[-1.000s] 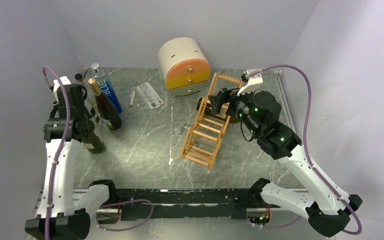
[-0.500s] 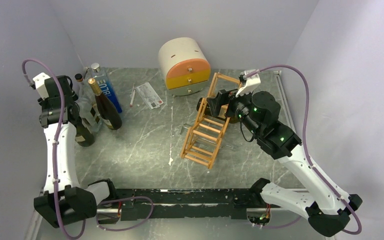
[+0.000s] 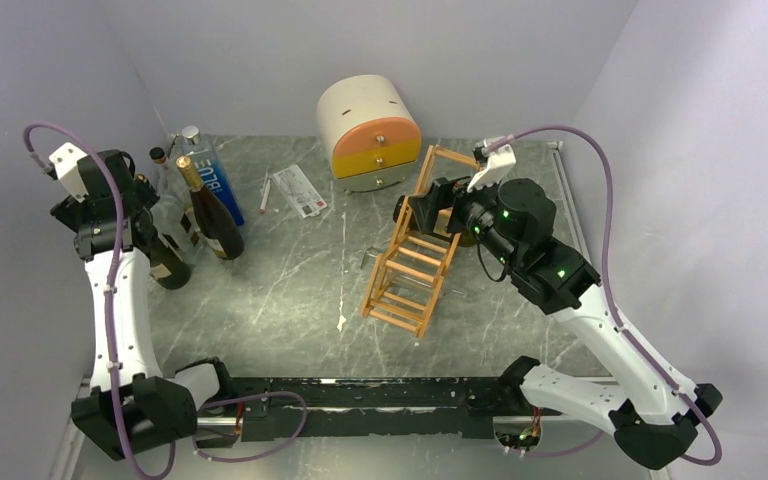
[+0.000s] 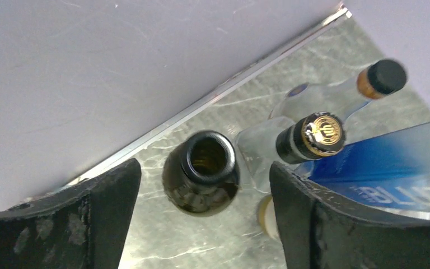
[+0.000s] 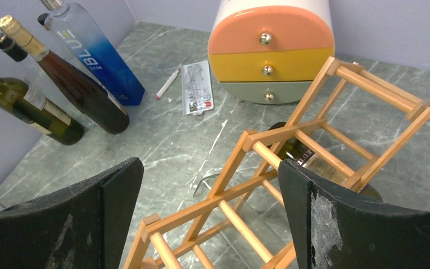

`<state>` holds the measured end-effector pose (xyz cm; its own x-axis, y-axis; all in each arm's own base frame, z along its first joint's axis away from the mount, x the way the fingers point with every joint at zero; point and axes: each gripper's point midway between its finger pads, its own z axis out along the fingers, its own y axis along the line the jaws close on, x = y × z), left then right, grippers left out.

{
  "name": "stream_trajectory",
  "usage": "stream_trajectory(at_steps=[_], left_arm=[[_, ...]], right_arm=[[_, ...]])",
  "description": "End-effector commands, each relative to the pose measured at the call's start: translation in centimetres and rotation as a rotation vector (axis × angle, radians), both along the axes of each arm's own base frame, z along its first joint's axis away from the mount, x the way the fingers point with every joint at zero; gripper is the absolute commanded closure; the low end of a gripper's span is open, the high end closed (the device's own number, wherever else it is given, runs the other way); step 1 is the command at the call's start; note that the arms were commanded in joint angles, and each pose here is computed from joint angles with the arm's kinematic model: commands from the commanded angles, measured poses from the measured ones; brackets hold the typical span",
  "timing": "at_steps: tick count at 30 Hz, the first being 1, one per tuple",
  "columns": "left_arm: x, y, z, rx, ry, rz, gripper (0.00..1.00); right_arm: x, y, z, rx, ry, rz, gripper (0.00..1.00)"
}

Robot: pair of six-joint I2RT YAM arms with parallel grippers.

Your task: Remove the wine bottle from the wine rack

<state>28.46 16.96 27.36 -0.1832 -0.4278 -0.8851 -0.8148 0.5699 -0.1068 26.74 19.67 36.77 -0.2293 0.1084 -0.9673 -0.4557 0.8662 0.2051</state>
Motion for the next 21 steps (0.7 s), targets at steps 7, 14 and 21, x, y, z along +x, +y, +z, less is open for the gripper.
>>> stream_trajectory(at_steps=[7,14,21], left_arm=[[0.0,-0.9,6.0,0.016,-0.182,-0.046,0.00],[1.2,-10.3,13.5,0.067,-0.397,-0.591,0.06],[1.5,-23.1,15.2,-0.018,-0.496,-1.240,0.00]], right_arm=[[0.0,-0.7,0.5,-0.024,0.001,-0.025,0.05],[0.0,-5.5,-0.3,-0.152,0.011,-0.214,0.04],[0.0,-14.2,-4.5,-0.222,0.152,-0.698,0.00]])
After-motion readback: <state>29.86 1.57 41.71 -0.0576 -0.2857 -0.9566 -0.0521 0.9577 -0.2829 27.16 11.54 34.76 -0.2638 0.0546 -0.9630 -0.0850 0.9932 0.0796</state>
